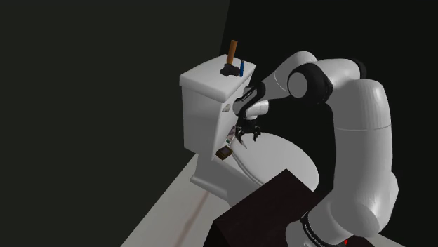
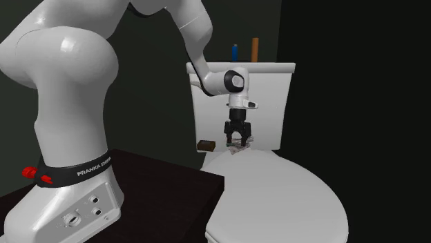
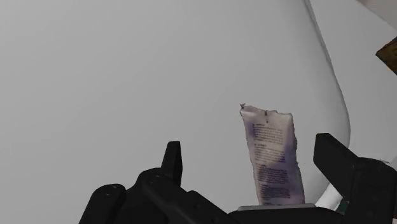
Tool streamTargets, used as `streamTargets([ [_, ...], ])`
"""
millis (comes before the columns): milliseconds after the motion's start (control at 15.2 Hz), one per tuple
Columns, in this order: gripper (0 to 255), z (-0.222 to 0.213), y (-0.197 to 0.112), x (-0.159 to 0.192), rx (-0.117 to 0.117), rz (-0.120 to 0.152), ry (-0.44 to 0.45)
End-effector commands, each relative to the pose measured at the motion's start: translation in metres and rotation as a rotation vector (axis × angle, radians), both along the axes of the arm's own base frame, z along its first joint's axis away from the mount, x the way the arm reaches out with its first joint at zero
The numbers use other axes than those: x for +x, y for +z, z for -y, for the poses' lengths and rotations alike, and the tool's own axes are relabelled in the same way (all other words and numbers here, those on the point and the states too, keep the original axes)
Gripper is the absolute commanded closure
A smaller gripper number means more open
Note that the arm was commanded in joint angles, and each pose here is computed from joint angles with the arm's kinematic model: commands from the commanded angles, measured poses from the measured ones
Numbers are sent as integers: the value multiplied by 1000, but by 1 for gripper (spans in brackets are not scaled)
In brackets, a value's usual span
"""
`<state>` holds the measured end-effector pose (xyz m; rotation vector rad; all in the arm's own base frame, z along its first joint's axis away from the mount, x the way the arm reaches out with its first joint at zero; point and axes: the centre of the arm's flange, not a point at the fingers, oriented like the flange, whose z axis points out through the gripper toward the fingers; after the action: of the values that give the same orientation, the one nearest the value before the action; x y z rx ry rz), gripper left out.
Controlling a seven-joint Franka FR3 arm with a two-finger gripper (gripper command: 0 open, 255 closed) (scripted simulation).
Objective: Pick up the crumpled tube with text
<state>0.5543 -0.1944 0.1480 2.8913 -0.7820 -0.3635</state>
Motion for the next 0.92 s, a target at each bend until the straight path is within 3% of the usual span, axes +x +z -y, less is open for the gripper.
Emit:
streamTargets([
  [0, 0, 20, 5, 12, 122, 81, 91],
  [132, 0, 38, 8, 26, 258, 169, 179],
  [198, 0, 40, 9, 27, 272, 178, 187],
  [792, 0, 40, -31, 27, 272, 178, 187],
  [858, 255, 40, -31, 27, 272, 178, 187],
])
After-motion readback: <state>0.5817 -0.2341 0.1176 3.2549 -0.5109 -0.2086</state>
